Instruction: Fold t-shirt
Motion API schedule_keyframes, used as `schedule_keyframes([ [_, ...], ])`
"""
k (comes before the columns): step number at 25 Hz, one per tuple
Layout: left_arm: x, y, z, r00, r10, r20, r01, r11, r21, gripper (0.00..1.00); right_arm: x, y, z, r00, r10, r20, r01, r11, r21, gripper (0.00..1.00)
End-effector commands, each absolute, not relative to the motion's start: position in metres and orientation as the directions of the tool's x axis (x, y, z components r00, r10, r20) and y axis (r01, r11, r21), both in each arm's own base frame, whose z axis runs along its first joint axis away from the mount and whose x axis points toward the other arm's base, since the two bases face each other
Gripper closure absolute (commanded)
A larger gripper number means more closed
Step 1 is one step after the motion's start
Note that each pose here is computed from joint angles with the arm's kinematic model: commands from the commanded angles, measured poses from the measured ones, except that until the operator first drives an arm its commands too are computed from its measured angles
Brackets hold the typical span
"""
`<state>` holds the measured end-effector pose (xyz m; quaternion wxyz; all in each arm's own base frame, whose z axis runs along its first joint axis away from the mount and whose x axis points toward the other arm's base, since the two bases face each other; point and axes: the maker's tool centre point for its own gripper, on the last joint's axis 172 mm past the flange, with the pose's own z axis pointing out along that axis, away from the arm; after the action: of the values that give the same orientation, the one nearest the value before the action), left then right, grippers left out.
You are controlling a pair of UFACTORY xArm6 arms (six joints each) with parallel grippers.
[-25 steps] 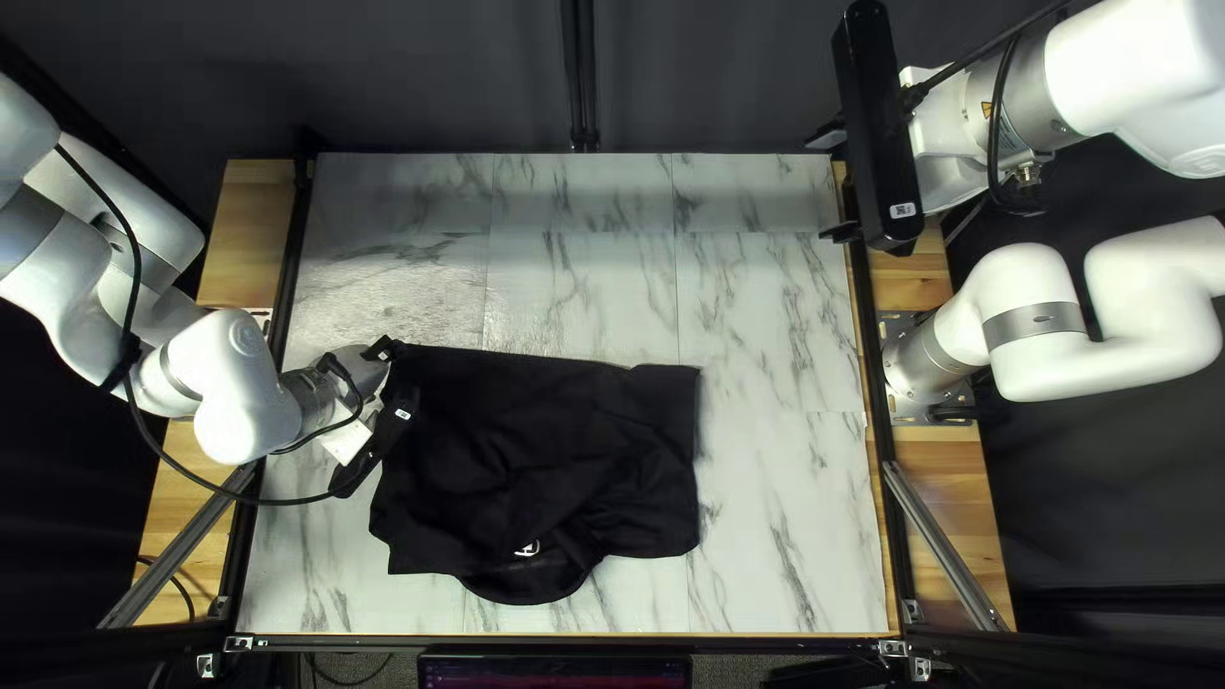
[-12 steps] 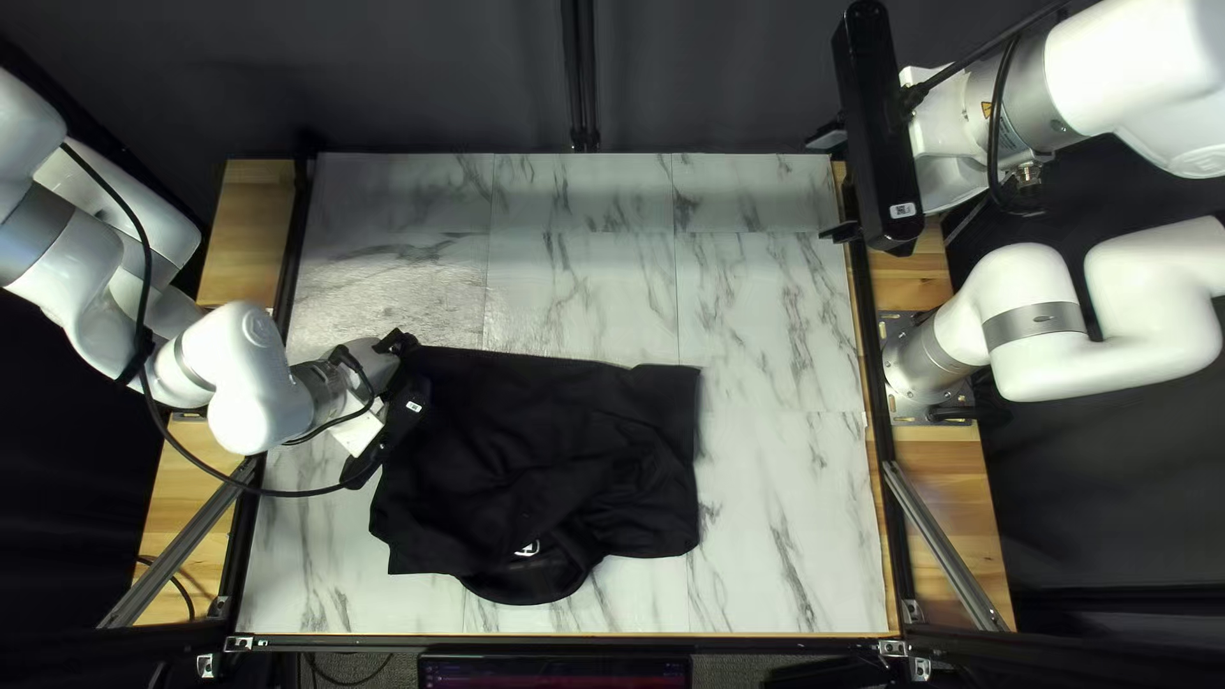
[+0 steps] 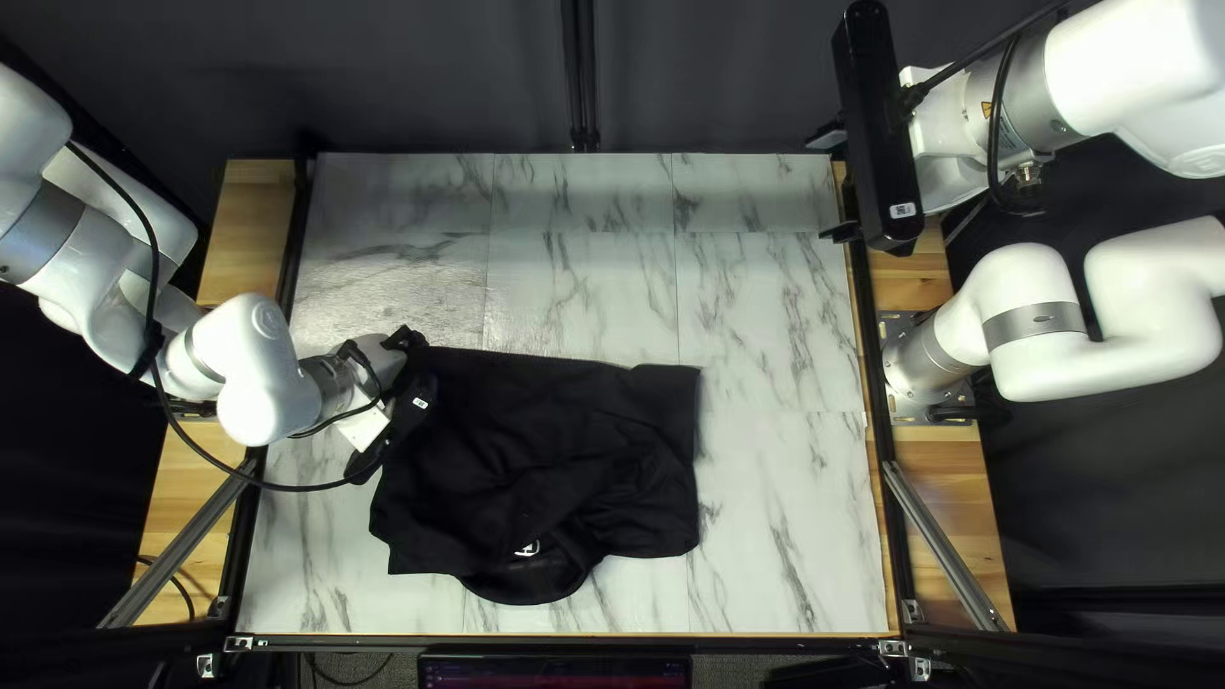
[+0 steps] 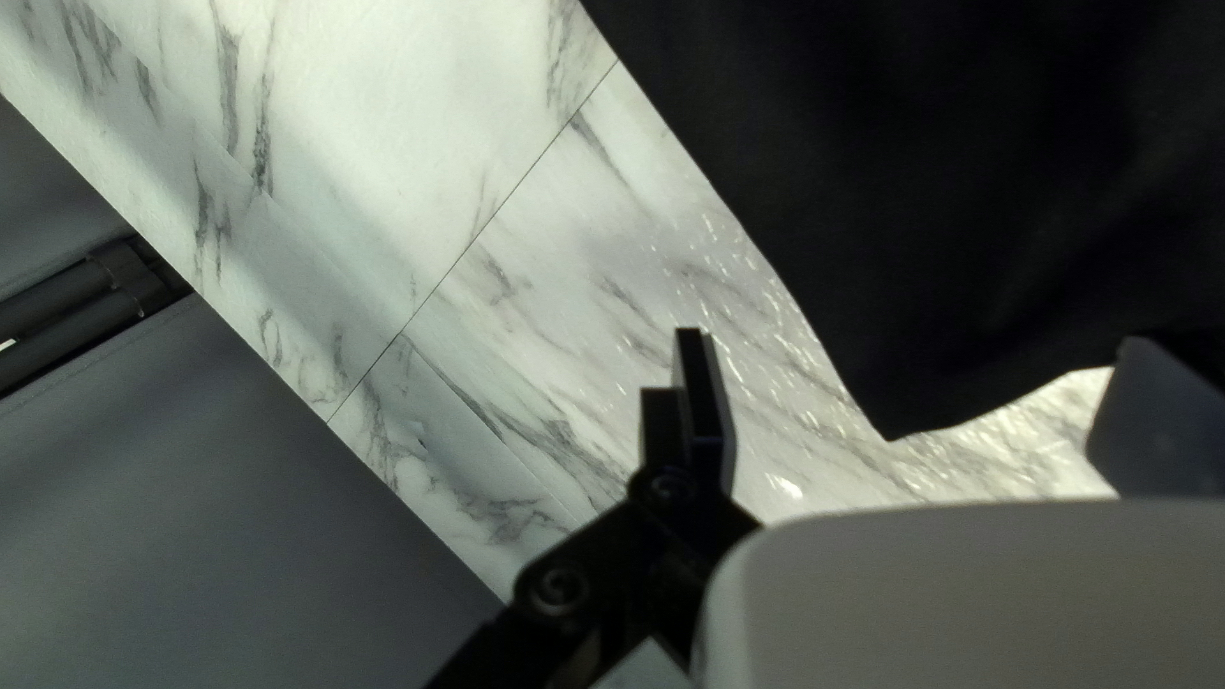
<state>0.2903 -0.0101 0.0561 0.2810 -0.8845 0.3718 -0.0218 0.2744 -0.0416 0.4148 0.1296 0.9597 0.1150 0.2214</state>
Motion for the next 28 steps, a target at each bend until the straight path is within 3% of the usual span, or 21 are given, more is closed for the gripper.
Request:
schedule_keyframes([
  [1, 0.282, -0.009, 0.053, 0.727, -0.664, -0.176, -0.645, -0.571, -0.509, 0.09, 0.274, -0.042, 0.415, 0.876, 0.278, 0.395, 0.163, -0.94, 0.3, 0.0],
  [16, 0.307, -0.027, 0.063, 0.696, -0.704, -0.141, -0.654, -0.539, -0.53, 0.07, 0.274, -0.042, 0.415, 0.876, 0.278, 0.395, 0.163, -0.94, 0.3, 0.0],
  [28, 0.286, -0.007, 0.051, 0.72, -0.67, -0.182, -0.65, -0.559, -0.515, 0.03, 0.274, -0.042, 0.415, 0.876, 0.278, 0.395, 0.163, -0.94, 0.3, 0.0],
])
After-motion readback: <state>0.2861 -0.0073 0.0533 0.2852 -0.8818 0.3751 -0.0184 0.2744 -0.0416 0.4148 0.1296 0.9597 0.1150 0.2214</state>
